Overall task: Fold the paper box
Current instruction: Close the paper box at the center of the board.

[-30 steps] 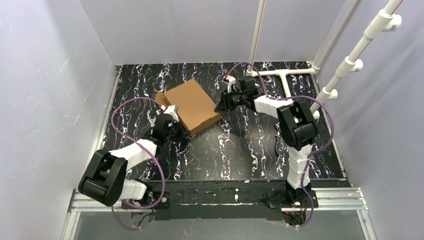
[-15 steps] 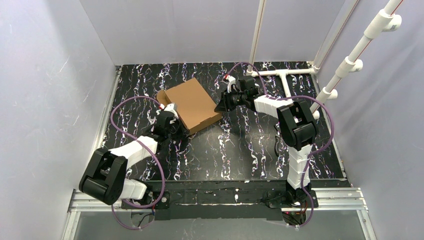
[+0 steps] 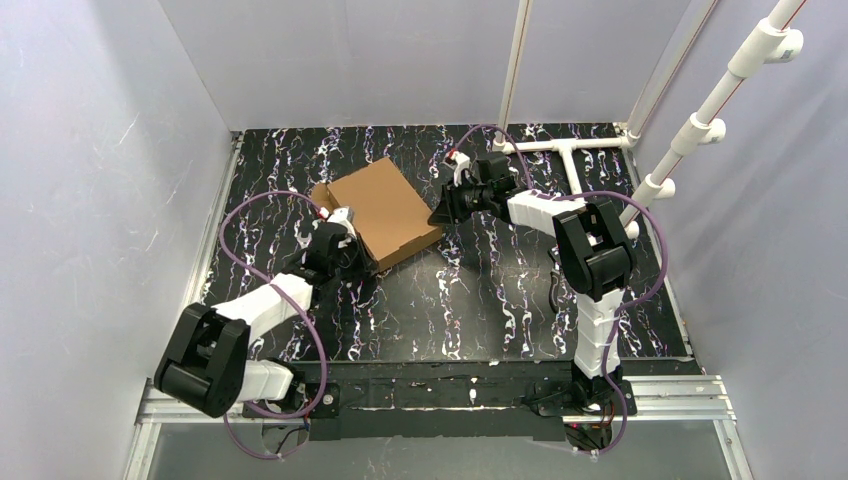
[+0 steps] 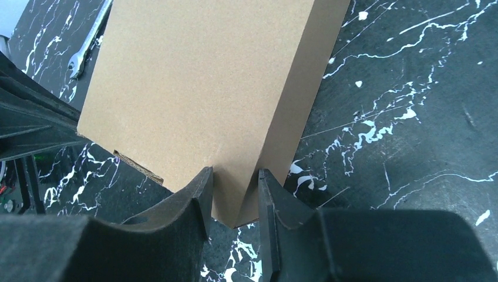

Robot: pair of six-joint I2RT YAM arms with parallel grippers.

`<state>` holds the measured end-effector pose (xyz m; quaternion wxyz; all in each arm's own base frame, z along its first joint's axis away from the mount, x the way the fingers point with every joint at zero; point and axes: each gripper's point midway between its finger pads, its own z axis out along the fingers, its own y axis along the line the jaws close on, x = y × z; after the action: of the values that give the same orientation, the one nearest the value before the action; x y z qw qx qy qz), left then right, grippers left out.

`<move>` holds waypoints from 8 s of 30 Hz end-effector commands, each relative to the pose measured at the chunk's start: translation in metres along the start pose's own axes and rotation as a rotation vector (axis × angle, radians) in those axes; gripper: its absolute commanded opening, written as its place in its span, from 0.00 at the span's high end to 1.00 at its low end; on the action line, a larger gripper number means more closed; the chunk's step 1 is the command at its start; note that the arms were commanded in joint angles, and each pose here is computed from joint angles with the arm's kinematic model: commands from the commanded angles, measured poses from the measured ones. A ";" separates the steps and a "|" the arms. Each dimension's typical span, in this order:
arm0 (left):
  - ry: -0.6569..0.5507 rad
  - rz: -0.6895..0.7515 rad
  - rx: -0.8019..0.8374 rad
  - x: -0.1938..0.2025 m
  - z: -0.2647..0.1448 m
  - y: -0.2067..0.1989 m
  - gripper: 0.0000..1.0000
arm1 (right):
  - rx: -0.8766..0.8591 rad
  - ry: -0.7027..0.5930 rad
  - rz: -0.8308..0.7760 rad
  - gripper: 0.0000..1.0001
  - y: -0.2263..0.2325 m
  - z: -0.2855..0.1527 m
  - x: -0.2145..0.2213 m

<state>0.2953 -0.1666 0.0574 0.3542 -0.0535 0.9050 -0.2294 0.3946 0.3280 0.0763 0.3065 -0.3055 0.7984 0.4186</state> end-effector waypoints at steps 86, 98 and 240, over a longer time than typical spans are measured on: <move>0.156 0.803 0.027 0.033 -0.030 -0.010 1.00 | -0.010 0.238 0.131 0.64 -0.002 0.006 0.084; 0.048 0.717 0.136 0.017 -0.025 -0.044 1.00 | -0.020 0.241 0.142 0.67 0.002 0.008 0.086; -0.077 0.537 0.411 -0.001 0.012 -0.086 1.00 | -0.120 0.109 -1.390 0.64 0.025 -0.017 0.051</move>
<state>0.2841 -0.2342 0.0625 0.3752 0.2619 0.8415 -0.2871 0.3661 0.3133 0.0812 0.4844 -0.7903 0.3598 0.1062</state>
